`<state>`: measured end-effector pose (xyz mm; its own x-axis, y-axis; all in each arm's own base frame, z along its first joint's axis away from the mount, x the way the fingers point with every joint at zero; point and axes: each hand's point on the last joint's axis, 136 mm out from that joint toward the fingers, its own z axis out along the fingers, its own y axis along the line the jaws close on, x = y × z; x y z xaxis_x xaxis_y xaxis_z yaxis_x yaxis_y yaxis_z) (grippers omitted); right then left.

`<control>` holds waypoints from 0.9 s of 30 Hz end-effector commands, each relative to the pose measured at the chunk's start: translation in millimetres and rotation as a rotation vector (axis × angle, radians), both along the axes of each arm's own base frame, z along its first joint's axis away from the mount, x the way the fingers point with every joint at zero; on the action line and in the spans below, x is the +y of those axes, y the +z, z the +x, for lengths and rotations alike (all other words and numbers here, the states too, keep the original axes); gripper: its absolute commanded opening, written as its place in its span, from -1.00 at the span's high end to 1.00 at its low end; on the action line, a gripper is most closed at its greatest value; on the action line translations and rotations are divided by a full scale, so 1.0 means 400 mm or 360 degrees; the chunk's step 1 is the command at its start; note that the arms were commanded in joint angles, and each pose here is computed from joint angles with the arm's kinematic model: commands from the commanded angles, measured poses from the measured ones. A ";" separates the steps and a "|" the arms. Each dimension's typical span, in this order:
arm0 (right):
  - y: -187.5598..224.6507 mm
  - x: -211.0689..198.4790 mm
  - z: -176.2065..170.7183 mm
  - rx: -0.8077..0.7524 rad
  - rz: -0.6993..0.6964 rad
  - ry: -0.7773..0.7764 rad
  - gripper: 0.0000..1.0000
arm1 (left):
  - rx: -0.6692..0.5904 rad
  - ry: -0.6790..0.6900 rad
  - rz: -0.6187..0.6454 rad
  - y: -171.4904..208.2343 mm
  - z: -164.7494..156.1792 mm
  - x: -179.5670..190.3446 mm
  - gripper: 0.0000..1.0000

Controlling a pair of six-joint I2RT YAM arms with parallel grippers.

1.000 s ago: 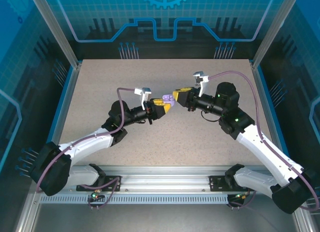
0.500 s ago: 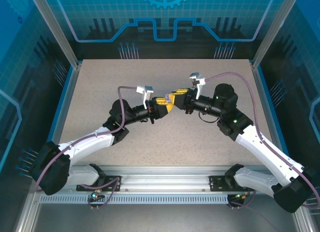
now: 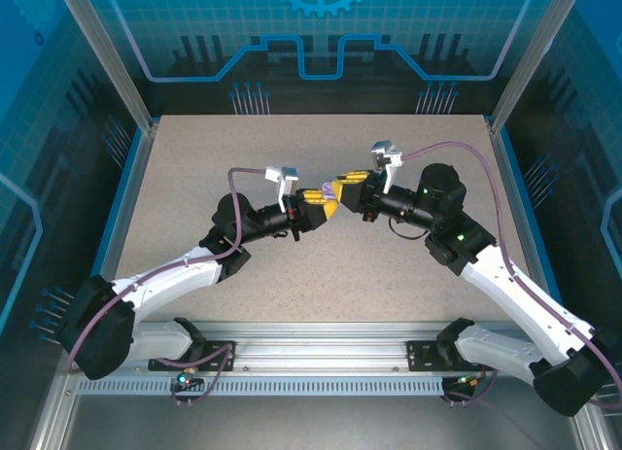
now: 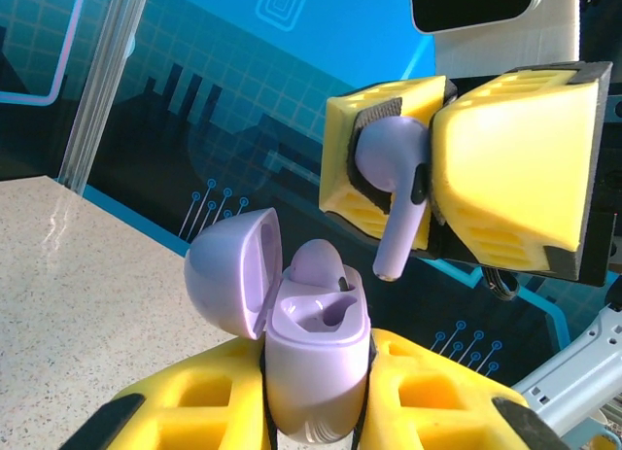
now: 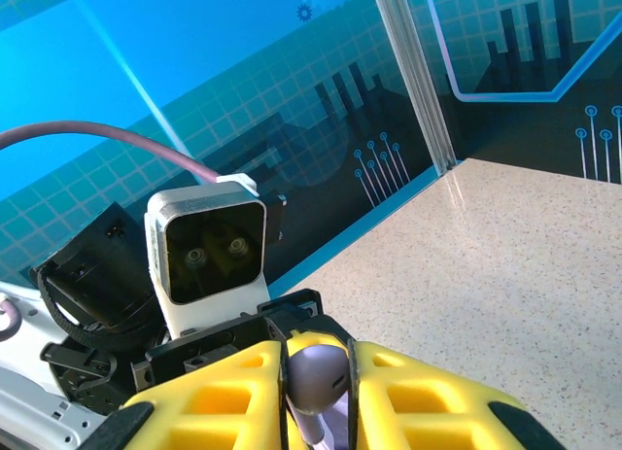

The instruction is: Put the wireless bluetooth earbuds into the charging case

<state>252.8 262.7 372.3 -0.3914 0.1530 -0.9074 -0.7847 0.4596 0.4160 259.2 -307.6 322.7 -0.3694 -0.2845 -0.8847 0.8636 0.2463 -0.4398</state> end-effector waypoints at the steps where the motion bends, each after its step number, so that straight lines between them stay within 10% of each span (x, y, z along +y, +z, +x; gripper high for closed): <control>1: 0.043 -0.007 -0.013 -0.0084 0.0014 -0.0015 0.58 | -0.0116 -0.0033 -0.0059 0.073 -0.024 0.000 1.00; 27: 0.019 -0.001 -0.010 -0.0080 -0.0048 -0.0025 0.56 | -0.0122 -0.0035 -0.0072 0.088 -0.033 0.001 1.00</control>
